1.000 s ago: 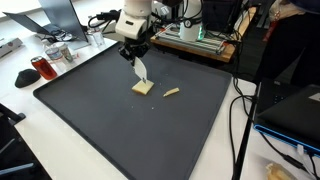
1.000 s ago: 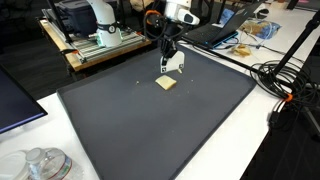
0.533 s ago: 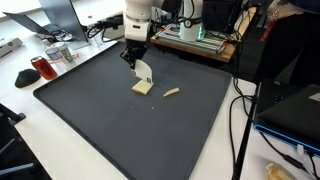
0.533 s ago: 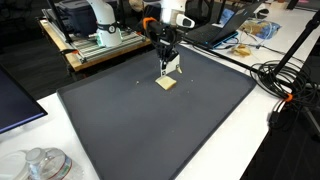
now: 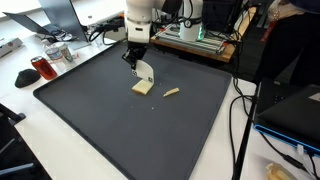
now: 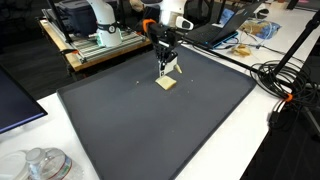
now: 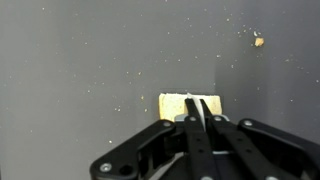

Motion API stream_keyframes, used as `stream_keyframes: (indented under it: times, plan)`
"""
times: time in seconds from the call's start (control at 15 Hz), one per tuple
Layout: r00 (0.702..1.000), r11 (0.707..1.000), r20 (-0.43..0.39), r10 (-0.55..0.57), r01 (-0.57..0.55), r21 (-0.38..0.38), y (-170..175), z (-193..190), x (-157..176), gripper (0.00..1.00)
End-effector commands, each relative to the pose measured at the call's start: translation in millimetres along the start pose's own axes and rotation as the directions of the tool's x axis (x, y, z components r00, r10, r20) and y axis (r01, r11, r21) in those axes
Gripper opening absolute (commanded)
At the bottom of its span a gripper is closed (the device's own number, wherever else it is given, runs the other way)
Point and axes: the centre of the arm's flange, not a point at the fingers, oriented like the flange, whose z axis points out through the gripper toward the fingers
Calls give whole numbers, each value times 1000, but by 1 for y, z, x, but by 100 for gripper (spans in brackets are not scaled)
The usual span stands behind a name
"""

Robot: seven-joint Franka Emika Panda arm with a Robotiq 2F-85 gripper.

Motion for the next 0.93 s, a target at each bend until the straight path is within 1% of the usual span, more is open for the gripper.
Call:
stream_keyframes:
  times: [0.0,0.07,0.13,0.4,0.87]
  plan:
    - [1000,1000,0,-11,11,-6,5,7,3,1]
    - [1000,1000,-9,-14,14,8,6,10,4,1]
    - [1000,1000,0,-16,16,3,8,12,6,1]
    - [1000,999,-4,-31,31,21,15,27,13,1]
    - [1000,999,10,-29,29,26,29,44,12,1]
